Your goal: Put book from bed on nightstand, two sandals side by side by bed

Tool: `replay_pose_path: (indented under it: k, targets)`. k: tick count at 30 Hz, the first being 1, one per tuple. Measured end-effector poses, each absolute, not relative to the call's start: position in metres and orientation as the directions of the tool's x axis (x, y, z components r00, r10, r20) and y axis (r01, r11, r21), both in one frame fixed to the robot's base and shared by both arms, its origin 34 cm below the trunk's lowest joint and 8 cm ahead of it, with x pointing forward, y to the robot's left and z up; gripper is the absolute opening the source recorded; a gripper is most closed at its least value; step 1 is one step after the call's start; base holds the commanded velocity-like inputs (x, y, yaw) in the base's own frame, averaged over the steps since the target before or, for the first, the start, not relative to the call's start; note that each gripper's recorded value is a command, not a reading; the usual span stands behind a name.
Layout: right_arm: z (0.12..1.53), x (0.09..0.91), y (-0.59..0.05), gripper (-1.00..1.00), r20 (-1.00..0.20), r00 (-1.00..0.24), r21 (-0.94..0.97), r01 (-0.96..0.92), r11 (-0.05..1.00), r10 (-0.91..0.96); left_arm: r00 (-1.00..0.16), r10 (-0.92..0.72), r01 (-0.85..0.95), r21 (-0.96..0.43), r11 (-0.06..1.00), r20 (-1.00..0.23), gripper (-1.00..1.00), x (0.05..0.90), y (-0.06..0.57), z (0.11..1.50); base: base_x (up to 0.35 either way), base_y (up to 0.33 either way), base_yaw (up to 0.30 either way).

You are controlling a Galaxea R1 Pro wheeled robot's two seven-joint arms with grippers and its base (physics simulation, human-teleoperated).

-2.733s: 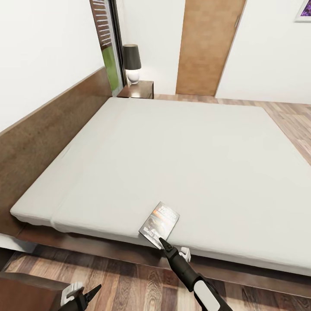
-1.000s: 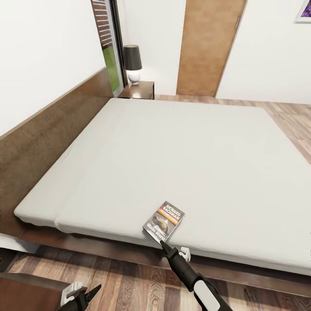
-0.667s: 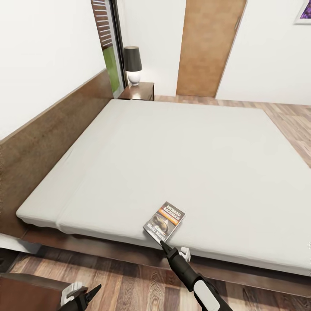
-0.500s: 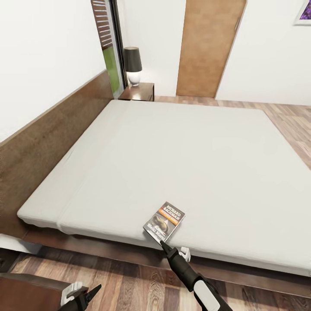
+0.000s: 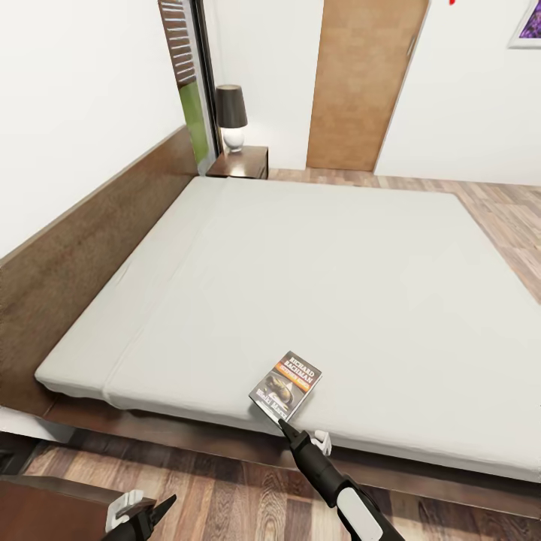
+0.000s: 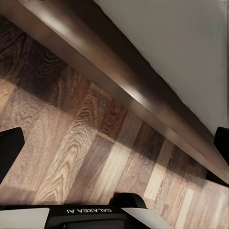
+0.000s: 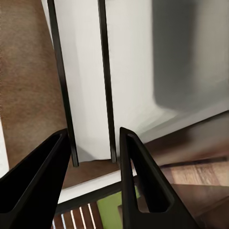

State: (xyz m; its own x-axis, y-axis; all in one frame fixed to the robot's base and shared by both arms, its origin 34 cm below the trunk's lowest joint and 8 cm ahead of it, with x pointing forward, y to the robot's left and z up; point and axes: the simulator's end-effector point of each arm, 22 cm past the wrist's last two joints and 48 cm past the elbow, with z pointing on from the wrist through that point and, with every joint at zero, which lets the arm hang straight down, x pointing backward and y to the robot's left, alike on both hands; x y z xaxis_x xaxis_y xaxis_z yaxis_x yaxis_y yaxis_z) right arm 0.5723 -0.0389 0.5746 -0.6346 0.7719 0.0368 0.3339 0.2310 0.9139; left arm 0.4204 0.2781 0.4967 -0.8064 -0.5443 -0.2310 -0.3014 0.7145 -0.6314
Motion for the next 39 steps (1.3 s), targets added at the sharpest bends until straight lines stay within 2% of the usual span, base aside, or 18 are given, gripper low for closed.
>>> replay_pose_path:
  k: [22,27,30,35,39]
  targets:
    - [0.62,0.582,-0.036,-1.0,0.016,-0.643,0.926,0.299,0.232,0.766,-0.808,-0.543,-0.301,-0.631,0.715,-0.23,1.0,0.42,0.278,0.531,0.0,0.0,0.0]
    - [0.658,0.567,0.027,-1.0,-0.028,-0.781,0.953,0.166,0.252,0.623,-0.807,-0.543,-0.301,-0.631,0.715,-0.23,1.0,0.419,0.278,0.539,0.0,0.0,0.0]
    - [0.681,0.568,0.042,-1.0,-0.04,-0.816,0.965,0.117,0.233,0.576,-0.808,-0.543,-0.301,-0.631,0.715,-0.23,1.0,0.419,0.278,0.543,0.0,0.0,0.0]
    - [0.685,0.551,-0.02,-1.0,0.01,-0.912,0.952,0.135,0.276,0.411,-0.809,-0.541,-0.3,-0.631,0.716,-0.229,1.0,0.418,0.278,0.55,0.0,0.0,0.0]
    - [0.681,0.547,-0.123,-1.0,-0.053,-0.941,0.903,0.098,0.418,0.335,-0.809,-0.541,-0.3,-0.63,0.716,-0.229,1.0,0.418,0.278,0.556,0.0,0.0,0.0]
